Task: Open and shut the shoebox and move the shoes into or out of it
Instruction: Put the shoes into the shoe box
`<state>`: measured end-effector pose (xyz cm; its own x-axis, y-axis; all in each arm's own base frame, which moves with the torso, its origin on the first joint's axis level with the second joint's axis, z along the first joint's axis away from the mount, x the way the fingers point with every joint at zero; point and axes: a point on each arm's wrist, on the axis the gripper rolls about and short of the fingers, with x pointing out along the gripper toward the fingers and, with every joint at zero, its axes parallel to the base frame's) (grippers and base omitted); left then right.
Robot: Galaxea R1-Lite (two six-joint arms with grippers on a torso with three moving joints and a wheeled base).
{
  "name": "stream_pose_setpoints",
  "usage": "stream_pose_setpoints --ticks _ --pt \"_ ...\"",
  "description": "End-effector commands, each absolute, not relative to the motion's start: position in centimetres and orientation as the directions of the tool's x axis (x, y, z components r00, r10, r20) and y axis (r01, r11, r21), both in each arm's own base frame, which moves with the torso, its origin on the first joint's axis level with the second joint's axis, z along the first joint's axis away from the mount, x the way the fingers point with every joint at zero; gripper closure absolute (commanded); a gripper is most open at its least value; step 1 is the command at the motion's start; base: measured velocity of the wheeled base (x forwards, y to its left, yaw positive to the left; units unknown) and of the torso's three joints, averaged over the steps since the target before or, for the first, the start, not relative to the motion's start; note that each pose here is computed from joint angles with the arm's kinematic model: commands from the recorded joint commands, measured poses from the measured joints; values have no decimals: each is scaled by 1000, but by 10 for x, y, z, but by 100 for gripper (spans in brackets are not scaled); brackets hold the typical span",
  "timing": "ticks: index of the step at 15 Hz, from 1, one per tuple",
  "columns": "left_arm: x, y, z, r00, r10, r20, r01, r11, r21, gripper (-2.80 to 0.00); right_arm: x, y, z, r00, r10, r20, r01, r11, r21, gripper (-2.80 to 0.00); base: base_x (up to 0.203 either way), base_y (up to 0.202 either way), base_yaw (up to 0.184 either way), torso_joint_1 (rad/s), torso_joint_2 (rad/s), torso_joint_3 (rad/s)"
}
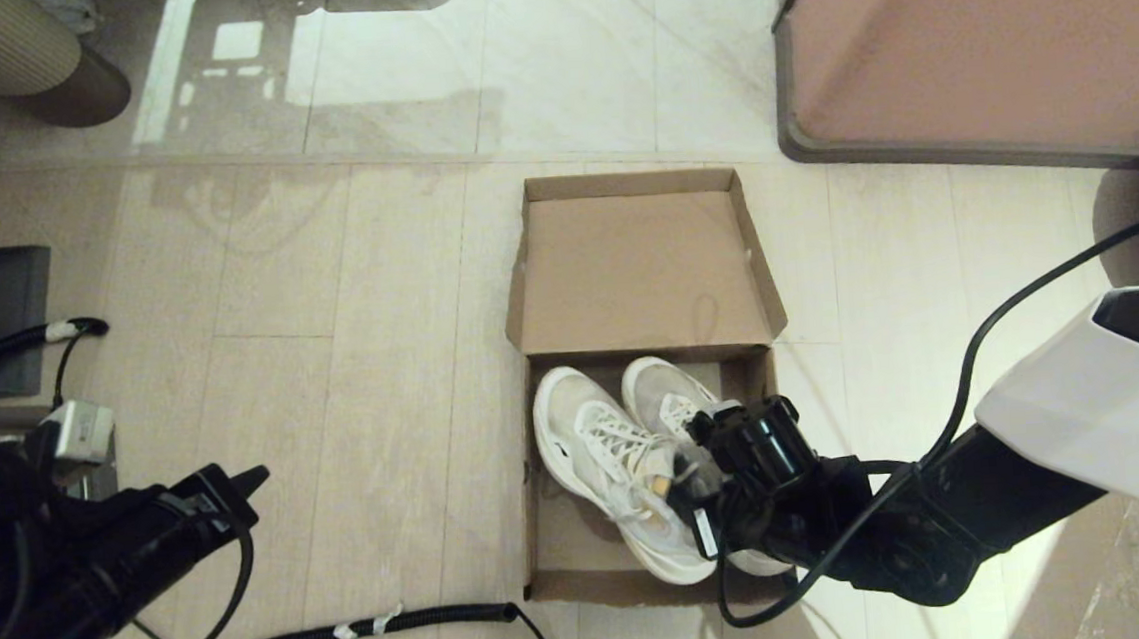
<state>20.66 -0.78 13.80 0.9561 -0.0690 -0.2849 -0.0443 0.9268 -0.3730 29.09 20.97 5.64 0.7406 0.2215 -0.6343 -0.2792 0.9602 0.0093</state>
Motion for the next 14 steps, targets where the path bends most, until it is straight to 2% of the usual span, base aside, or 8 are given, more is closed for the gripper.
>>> stream_pose_setpoints --ticks 1,7,8,14 --pt "209 -8 135 953 -70 -295 -48 926 -375 0 295 208 50 736 207 -645 -265 964 6 0 0 0 0 0 0 0" --pt "210 -8 134 951 -69 -300 -51 926 -374 0 306 214 47 747 209 -632 -259 966 12 0 0 0 0 0 0 0" --pt "210 -8 134 951 -69 -300 -51 926 -374 0 310 216 48 753 211 -624 -257 966 16 -280 0 0 0 0 0 0" --pt "211 -8 133 950 -69 -305 -53 926 -373 0 315 219 50 764 210 -610 -241 970 32 -280 0 0 0 0 0 0"
